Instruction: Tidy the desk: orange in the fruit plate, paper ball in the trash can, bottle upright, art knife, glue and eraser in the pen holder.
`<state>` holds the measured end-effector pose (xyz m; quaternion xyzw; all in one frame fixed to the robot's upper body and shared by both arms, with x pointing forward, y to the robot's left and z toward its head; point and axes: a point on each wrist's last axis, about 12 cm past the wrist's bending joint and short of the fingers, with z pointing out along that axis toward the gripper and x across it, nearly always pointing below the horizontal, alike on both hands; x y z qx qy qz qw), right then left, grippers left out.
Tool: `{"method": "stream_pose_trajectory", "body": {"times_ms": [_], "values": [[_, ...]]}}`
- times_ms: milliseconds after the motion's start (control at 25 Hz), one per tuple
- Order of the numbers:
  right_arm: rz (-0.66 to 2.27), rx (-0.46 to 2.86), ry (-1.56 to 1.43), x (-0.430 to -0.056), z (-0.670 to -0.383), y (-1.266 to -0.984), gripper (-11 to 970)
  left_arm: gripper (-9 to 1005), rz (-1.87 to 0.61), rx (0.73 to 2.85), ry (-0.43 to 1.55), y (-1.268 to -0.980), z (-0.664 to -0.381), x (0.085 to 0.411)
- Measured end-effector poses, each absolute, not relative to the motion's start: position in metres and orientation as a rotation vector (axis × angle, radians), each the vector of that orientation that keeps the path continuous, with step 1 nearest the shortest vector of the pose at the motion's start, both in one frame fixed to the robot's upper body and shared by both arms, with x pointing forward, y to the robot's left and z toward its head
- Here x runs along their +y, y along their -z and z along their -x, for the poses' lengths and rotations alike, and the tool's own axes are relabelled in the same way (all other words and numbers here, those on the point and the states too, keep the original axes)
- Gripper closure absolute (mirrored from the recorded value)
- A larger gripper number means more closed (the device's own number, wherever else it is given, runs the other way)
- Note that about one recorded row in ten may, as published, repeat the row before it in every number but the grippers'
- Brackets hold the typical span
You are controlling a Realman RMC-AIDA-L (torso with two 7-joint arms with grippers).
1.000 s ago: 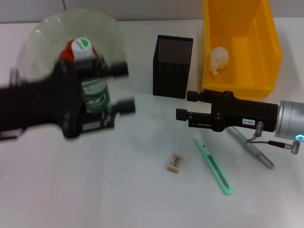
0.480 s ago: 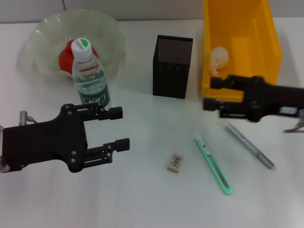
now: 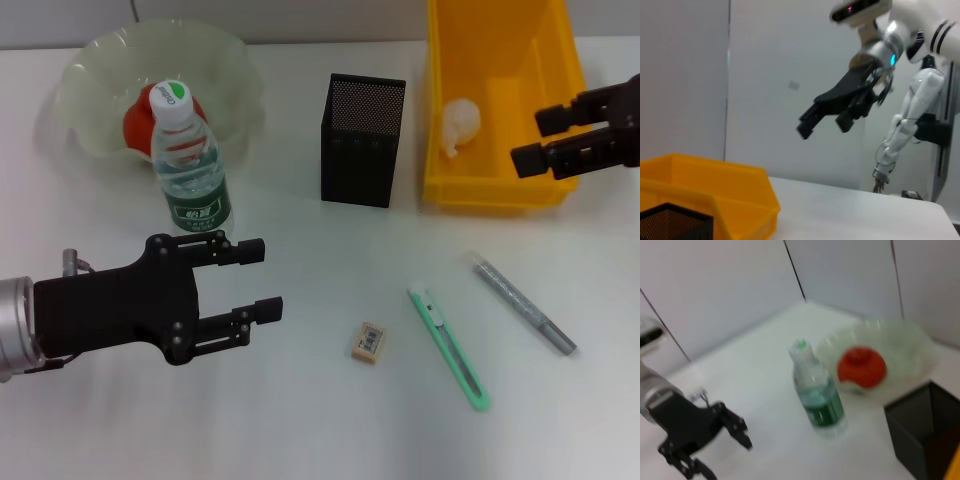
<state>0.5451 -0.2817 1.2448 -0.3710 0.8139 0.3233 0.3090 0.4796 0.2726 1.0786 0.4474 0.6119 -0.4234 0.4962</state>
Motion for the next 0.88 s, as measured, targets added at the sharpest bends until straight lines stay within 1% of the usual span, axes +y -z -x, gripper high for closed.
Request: {"method": "stream_pose_trajectory", "body": {"times_ms": [40,80,120,160,240,280,360,400,440,480,600,640,720,880], "values": [[0.978,2.273,-0.831,-0.273,-0.553,-1.257,191,391,-1.064,1.499,1.015,-1.074,-0.48,0.273],[0.978,2.273,-0.831,-0.273,-0.553,-1.257,191,391,-1.063,1.5,1.014,-1.074,-0.48,0.273],[0.986,2.404,-0.833,-0.26,-0.562,-1.264,191,391,-1.06,1.503,1.014,-1.073,-0.48,0.273],[0.986,2.404,-0.833,-0.26,-0.562,-1.264,191,391,-1.058,1.507,1.014,-1.073,-0.48,0.273],[0.991,2.582,-0.853,-0.236,-0.579,-1.265,191,391,-1.05,1.514,1.022,-1.071,-0.479,0.272],[0.991,2.582,-0.853,-0.236,-0.579,-1.265,191,391,-1.05,1.514,1.022,-1.071,-0.479,0.272],[0.978,2.726,-0.81,-0.215,-0.595,-1.258,191,391,-1.048,1.514,1.024,-1.07,-0.479,0.272],[0.978,2.726,-0.81,-0.215,-0.595,-1.258,191,391,-1.048,1.514,1.024,-1.07,-0.479,0.272],[0.989,2.811,-0.729,-0.201,-0.603,-1.25,191,391,-1.048,1.514,1.024,-1.07,-0.479,0.272],[0.989,2.811,-0.729,-0.201,-0.603,-1.25,191,391,-1.048,1.514,1.024,-1.07,-0.479,0.272],[1.032,2.898,-0.605,-0.18,-0.609,-1.236,191,391,-1.047,1.518,1.026,-1.07,-0.478,0.272],[1.068,2.931,-0.515,-0.165,-0.609,-1.229,192,391,-1.047,1.518,1.026,-1.07,-0.478,0.272],[1.1,2.955,-0.434,-0.154,-0.61,-1.222,192,391,-1.045,1.519,1.026,-1.069,-0.478,0.272],[1.132,2.996,-0.352,-0.142,-0.61,-1.213,192,391,-1.044,1.524,1.031,-1.068,-0.476,0.273]]}}
